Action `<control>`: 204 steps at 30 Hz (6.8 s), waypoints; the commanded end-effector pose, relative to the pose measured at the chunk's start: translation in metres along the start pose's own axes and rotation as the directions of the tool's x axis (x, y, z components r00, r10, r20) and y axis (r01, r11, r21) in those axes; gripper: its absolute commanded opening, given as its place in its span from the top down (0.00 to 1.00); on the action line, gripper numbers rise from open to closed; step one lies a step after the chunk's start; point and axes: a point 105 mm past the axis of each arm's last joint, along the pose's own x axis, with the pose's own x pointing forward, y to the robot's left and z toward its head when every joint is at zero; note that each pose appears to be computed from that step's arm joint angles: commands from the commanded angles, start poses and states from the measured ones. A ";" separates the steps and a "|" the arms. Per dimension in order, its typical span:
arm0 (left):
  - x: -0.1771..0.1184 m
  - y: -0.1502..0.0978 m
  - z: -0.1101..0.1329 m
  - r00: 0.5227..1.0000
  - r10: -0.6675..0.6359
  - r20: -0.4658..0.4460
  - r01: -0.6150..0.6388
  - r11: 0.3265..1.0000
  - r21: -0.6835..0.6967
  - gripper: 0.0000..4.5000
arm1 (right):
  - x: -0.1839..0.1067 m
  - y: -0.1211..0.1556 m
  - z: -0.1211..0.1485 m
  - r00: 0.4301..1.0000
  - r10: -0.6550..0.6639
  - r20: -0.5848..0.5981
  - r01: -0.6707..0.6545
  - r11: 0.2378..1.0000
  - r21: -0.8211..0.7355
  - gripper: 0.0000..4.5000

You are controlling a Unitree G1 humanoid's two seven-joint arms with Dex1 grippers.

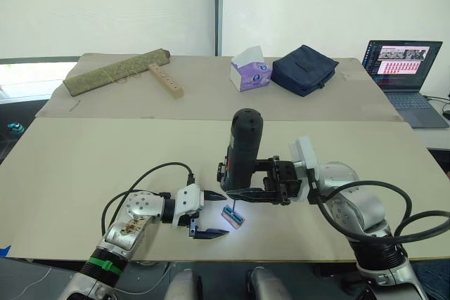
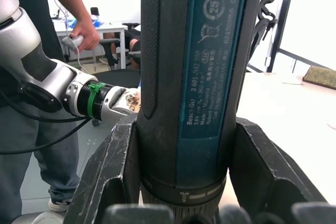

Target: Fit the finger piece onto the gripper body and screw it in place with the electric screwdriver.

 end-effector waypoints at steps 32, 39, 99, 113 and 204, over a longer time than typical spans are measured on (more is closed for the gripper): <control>0.003 -0.011 -0.023 0.998 -0.018 -0.060 0.013 0.997 -0.077 0.01 | 0.005 0.000 0.008 0.999 0.025 0.025 -0.024 0.999 -0.026 0.57; 0.002 -0.011 -0.023 0.998 -0.016 -0.060 0.012 0.997 -0.077 0.01 | 0.006 0.000 0.007 0.999 0.025 0.023 -0.025 0.999 -0.025 0.57; -0.027 -0.005 0.015 0.983 0.069 0.169 -0.061 0.997 -0.057 0.01 | 0.012 0.001 0.034 0.993 0.105 0.047 -0.100 0.991 -0.089 0.57; -0.065 -0.006 0.065 0.939 0.139 0.314 -0.128 0.990 -0.055 0.01 | 0.014 -0.002 0.076 0.989 0.099 0.107 -0.087 0.989 -0.117 0.57; -0.005 0.044 0.012 0.967 0.237 0.091 -0.232 0.970 -0.070 0.02 | -0.042 -0.002 0.083 0.990 -0.143 -0.008 0.141 0.984 -0.109 0.57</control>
